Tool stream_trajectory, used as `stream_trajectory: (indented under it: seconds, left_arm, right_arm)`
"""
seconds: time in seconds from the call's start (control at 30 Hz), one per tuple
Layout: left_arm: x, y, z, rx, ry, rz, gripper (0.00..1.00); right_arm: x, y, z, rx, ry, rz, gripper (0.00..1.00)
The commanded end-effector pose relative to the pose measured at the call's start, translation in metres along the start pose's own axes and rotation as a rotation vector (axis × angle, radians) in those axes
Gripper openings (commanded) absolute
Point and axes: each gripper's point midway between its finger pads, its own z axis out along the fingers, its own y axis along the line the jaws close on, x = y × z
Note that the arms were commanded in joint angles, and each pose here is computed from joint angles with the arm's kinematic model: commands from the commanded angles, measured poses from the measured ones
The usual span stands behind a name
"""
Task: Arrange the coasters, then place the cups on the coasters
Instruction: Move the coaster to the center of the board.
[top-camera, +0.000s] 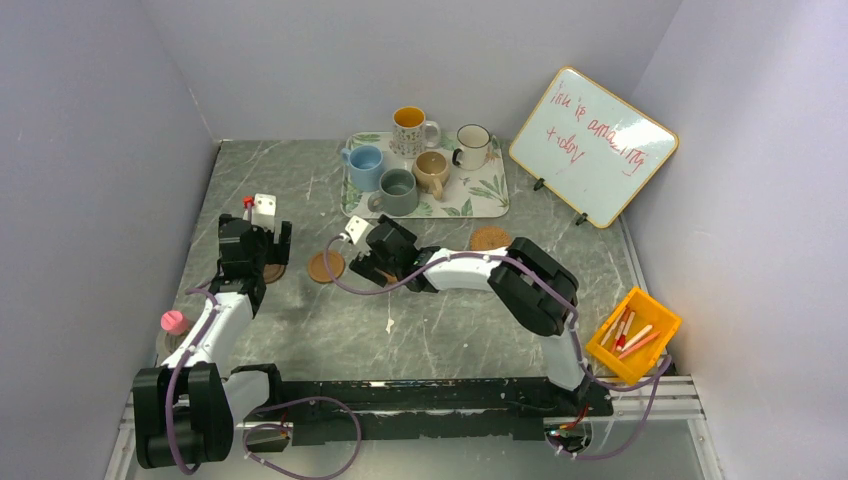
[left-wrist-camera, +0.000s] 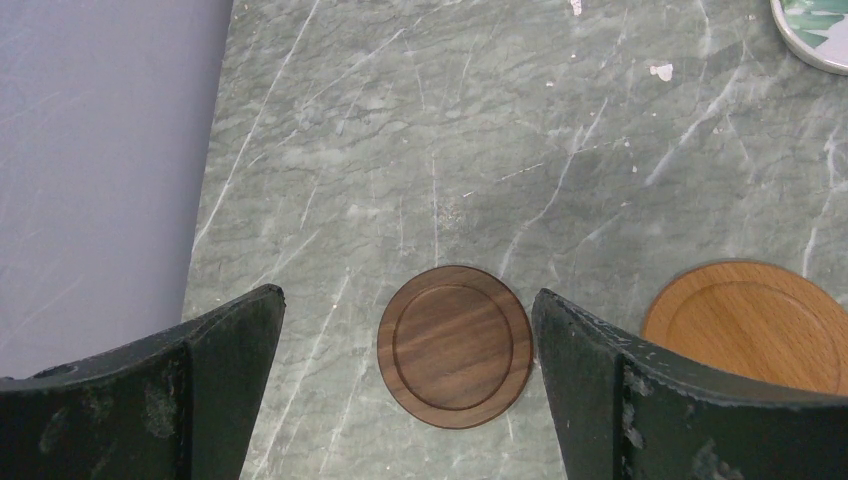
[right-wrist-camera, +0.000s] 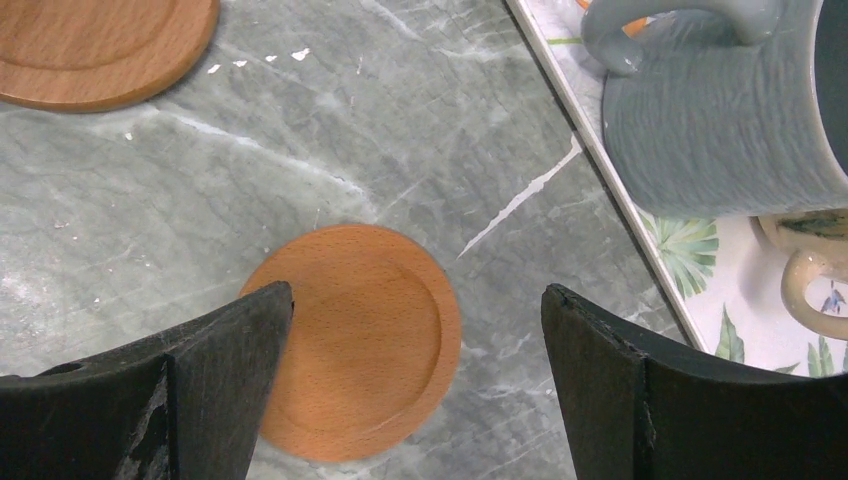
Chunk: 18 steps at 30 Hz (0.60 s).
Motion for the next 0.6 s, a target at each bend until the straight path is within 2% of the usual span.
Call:
stream_trajectory:
  seconds: [0.0,0.57]
  left_arm:
    - [-0.022,0.006,-0.001,-0.013,-0.068,-0.019,1.0]
    - [-0.023,0.007,-0.002,-0.018,-0.068,-0.019,1.0]
  right_arm:
    - [0.011,0.012,0.002,-0.002,0.02,-0.017,1.0]
    - [0.012,-0.006,0.009,0.108,0.005,-0.059,1.0]
